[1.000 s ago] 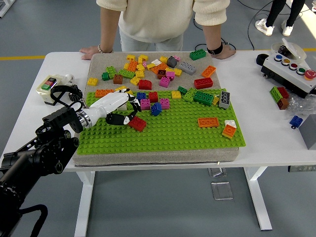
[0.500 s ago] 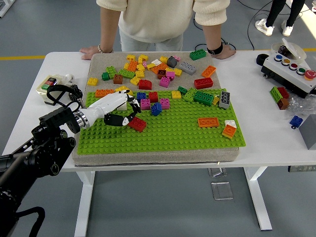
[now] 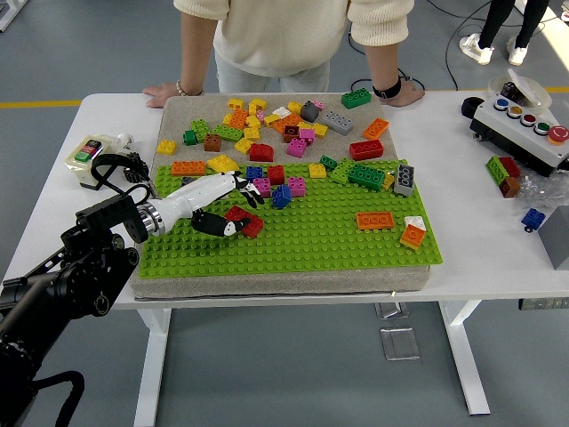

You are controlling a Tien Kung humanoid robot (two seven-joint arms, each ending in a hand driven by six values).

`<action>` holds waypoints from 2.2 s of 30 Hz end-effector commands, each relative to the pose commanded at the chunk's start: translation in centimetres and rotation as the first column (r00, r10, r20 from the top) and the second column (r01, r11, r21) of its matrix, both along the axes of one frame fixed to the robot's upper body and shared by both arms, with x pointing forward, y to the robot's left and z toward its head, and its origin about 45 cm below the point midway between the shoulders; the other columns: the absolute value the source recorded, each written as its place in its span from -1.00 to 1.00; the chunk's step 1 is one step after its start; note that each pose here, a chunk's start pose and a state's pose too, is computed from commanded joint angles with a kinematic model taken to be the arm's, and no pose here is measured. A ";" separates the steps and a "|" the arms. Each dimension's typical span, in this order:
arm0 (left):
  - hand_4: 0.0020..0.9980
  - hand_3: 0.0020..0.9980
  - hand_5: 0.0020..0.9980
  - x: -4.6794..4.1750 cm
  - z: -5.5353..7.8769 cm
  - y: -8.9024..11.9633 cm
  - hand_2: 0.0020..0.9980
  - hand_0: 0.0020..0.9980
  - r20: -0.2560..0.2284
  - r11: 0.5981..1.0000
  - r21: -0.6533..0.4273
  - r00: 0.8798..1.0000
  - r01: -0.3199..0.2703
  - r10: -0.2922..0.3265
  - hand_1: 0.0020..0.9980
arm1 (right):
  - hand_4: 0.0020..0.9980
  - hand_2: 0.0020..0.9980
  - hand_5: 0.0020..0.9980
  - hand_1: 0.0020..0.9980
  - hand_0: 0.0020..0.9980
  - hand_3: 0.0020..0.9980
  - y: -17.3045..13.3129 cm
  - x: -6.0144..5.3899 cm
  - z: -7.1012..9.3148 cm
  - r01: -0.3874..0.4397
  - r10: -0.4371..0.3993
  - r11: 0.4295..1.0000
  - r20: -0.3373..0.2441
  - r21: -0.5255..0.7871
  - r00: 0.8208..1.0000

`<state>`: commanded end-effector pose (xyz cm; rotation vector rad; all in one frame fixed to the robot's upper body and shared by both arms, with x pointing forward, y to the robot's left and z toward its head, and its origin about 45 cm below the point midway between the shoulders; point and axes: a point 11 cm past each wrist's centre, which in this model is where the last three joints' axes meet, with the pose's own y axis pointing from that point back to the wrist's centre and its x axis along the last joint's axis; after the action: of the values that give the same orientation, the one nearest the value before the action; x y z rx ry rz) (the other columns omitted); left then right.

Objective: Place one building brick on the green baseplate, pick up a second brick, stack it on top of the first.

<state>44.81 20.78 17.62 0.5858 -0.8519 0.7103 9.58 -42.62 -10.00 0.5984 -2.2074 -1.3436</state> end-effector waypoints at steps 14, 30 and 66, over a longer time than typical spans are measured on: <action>0.47 0.50 -0.92 -0.03 0.4 -0.1 0.51 1.00 0.020 0.999 0.024 0.999 0.048 -0.049 0.70 | 0.84 0.44 -0.02 0.34 0.49 0.19 0.1 0.2 0.0 0.000 0.000 1.000 0.001 0.003 1.000; 0.48 0.49 -0.89 -0.41 -0.5 -0.3 0.48 1.00 0.030 0.995 0.076 0.997 0.071 -0.073 0.69 | 0.84 0.43 -0.01 0.34 0.48 0.19 0.3 0.2 0.0 -0.005 0.005 1.000 -0.002 0.006 1.000; 0.27 0.34 -1.00 0.18 0.1 -0.2 0.37 1.00 0.111 0.973 0.206 0.985 0.105 -0.130 0.67 | 0.84 0.43 -0.01 0.34 0.48 0.19 0.3 0.3 0.0 -0.008 0.008 1.000 0.000 0.008 1.000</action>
<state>44.99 20.53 17.72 0.6694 -1.0731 0.5609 9.91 -42.33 -10.03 0.6093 -2.1979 -1.3492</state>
